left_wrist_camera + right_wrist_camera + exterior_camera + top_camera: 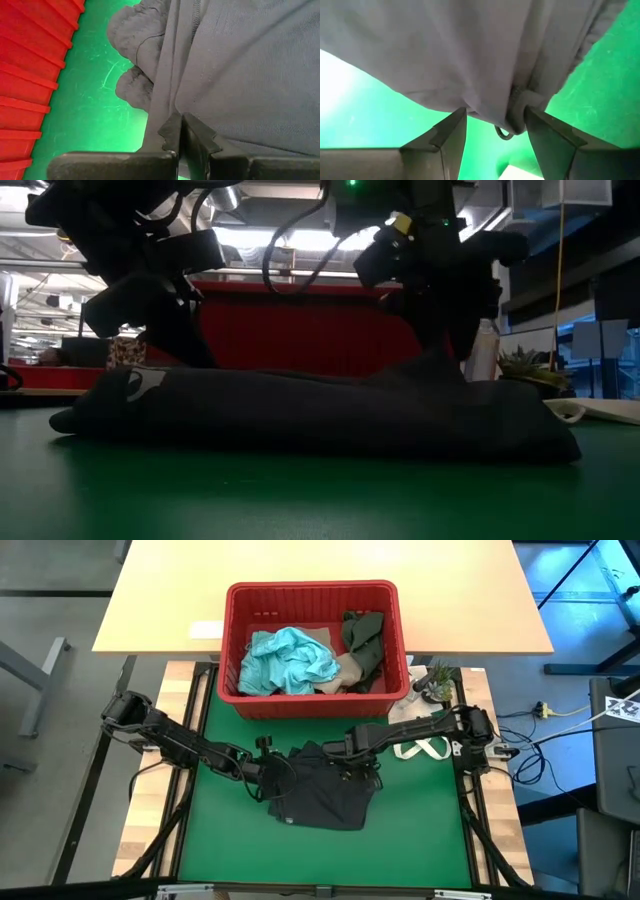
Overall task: Fold Laundry from Bin
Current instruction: Fold the black shorts from the red laundry bin
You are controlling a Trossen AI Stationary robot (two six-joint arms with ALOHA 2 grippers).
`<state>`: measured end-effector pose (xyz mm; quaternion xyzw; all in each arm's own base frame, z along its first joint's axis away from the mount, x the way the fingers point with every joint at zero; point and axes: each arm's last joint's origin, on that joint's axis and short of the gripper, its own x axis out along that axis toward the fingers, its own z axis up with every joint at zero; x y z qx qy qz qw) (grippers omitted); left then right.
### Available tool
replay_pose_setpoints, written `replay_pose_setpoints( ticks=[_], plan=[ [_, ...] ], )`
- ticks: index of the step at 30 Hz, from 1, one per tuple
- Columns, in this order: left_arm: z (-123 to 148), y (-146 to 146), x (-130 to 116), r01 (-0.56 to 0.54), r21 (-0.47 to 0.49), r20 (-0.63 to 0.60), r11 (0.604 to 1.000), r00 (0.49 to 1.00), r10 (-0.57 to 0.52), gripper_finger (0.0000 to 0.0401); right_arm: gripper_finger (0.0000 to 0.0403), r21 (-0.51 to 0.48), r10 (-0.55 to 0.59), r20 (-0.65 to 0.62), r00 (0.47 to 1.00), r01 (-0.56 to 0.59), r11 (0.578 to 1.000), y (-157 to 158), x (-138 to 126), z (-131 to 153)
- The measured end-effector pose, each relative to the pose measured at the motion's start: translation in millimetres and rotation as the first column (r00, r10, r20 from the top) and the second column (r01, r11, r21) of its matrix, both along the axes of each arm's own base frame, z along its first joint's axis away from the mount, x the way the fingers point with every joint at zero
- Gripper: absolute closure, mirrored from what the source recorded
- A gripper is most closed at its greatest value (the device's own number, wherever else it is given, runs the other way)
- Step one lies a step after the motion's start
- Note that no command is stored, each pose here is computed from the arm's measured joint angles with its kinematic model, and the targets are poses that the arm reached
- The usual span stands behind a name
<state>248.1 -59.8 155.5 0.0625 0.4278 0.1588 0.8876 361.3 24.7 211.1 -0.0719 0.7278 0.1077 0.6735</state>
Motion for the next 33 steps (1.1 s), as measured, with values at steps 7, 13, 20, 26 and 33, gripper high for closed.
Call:
replay_pose_setpoints(
  ticks=[7, 13, 20, 26, 33],
  plan=[
    [0, 0, 0, -0.001, 0.003, 0.000, 1.000, 1.000, 0.001, 0.0390, 0.0243, -0.034, 0.000, 0.004, 1.000, 0.000, 0.999, -1, 0, 0],
    [1, 1, 0, -0.062, 0.022, 0.030, 0.998, 0.998, 0.061, 0.0390, 0.0372, -0.118, -0.053, 0.012, 0.999, 0.054, 0.992, -3, 0, 0],
    [1, 3, 0, -0.090, 0.063, 0.046, 0.994, 0.995, 0.087, 0.0390, 0.0378, -0.269, -0.150, -0.036, 0.988, 0.135, 0.954, -7, -7, 5],
    [3, 1, -1, -0.137, 0.150, 0.087, 0.979, 0.988, 0.125, 0.0390, 0.0393, -0.368, -0.251, -0.040, 0.967, 0.220, 0.904, -10, -13, 7],
    [3, 8, 0, -0.183, 0.167, 0.098, 0.969, 0.981, 0.168, 0.0390, 0.0397, -0.405, -0.293, 0.027, 0.956, 0.279, 0.871, -25, -8, 5]
  ],
)
